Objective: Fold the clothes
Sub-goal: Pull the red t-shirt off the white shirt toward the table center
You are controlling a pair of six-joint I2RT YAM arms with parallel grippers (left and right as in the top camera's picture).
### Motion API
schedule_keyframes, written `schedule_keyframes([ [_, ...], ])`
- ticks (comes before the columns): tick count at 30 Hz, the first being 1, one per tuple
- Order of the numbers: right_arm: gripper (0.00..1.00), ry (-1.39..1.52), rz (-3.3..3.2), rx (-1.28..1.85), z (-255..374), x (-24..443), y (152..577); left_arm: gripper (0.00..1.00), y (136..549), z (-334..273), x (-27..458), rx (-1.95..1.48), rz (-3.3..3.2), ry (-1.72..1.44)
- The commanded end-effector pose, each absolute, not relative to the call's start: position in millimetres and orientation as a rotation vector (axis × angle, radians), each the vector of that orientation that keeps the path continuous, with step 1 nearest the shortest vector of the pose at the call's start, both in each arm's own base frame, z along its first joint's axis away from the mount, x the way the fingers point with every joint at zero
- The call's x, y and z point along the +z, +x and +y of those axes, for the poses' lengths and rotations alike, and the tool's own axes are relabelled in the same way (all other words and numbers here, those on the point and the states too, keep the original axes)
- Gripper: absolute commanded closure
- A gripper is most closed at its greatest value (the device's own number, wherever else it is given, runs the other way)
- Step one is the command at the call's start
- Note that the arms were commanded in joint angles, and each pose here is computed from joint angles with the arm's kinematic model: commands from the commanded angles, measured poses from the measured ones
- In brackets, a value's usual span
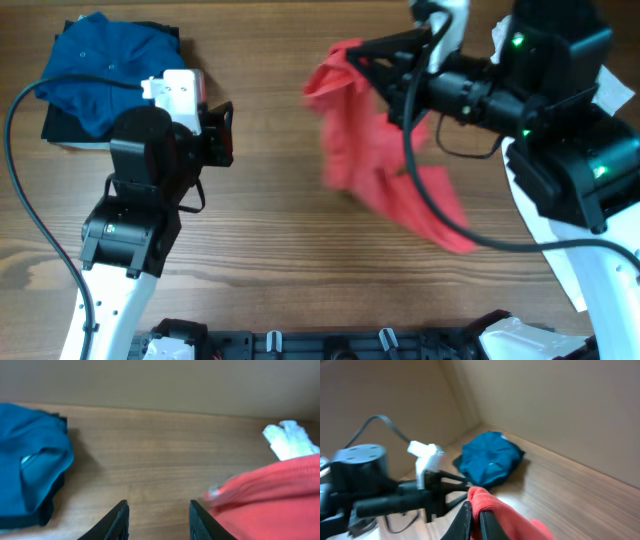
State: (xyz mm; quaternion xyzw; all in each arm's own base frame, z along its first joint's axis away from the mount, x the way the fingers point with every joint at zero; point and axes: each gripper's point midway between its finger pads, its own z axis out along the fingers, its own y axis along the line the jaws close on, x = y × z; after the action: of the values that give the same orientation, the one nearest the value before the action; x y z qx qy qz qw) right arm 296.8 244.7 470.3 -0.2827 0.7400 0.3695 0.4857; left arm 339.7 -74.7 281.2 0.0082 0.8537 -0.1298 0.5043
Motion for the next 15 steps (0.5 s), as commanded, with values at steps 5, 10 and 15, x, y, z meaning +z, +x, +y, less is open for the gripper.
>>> schedule_keyframes([
  [5, 0.96, -0.640, 1.883, 0.778, 240.3, 455.5, 314.2, 0.61, 337.3, -64.8, 287.5, -0.291, 2.058, -0.015],
  [10, 0.96, -0.660, 2.033, 0.753, 256.4, 397.3, 354.9, 0.57, 333.7, -66.4, 280.7, -0.299, 2.090, -0.009],
  [15, 0.96, -0.732, 2.089, 0.797, 274.4, 360.9, 373.0, 0.54, 336.6, -72.7, 252.3, -0.304, 2.191, 0.043],
])
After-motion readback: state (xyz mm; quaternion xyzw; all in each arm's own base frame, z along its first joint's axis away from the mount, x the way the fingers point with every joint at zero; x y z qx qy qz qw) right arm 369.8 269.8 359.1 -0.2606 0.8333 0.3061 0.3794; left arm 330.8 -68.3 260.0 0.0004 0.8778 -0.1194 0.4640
